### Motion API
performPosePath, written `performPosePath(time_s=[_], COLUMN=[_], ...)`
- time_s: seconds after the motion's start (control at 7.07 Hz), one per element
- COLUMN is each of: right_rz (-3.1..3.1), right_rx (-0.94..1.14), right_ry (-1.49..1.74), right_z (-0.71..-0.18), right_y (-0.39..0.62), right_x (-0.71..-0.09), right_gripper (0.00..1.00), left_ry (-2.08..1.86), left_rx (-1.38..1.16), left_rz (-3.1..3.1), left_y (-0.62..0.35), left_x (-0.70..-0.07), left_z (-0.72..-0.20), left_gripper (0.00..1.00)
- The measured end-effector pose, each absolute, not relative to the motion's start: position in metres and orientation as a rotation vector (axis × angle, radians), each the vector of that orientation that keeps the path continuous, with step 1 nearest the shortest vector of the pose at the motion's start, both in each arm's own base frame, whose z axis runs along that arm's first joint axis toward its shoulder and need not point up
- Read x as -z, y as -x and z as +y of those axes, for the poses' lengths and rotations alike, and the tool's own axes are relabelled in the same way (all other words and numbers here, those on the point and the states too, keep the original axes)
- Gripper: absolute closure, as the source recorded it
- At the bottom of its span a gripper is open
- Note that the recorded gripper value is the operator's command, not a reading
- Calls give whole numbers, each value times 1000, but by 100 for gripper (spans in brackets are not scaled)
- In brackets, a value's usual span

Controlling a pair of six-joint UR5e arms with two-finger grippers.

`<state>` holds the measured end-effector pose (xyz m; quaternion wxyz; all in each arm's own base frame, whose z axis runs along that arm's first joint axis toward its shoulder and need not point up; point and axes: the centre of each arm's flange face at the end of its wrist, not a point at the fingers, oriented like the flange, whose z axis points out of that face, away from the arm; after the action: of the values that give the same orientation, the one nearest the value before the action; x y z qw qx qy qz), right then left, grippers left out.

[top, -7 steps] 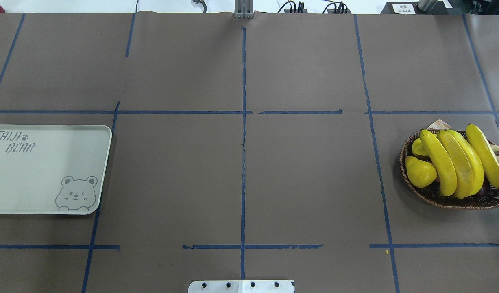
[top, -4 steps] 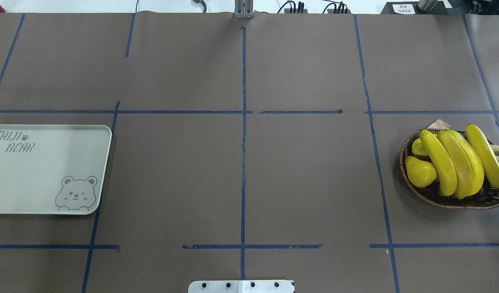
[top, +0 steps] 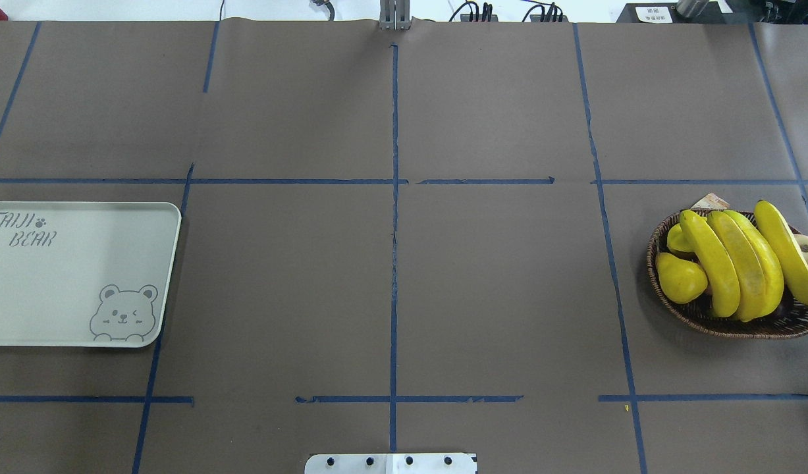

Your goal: Transfer all bananas from basket to plate

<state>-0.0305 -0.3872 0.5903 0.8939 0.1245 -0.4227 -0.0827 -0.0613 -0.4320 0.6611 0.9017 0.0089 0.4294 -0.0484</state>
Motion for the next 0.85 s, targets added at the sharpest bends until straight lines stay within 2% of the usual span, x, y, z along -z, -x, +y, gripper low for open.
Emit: performPosePath(time_s=[0.42, 0.85], right_rz=[-787, -764], right_rx=[227, 261], right_ry=[-258, -217], right_z=[-384, -379], right_y=[77, 98], right_x=[-584, -598], right_gripper=[1, 7], left_ry=[-23, -28], left_rx=[98, 95], left_rz=[890, 891], left_y=[61, 61], left_x=[-660, -657], left_z=[-432, -433], left_gripper=[0, 0])
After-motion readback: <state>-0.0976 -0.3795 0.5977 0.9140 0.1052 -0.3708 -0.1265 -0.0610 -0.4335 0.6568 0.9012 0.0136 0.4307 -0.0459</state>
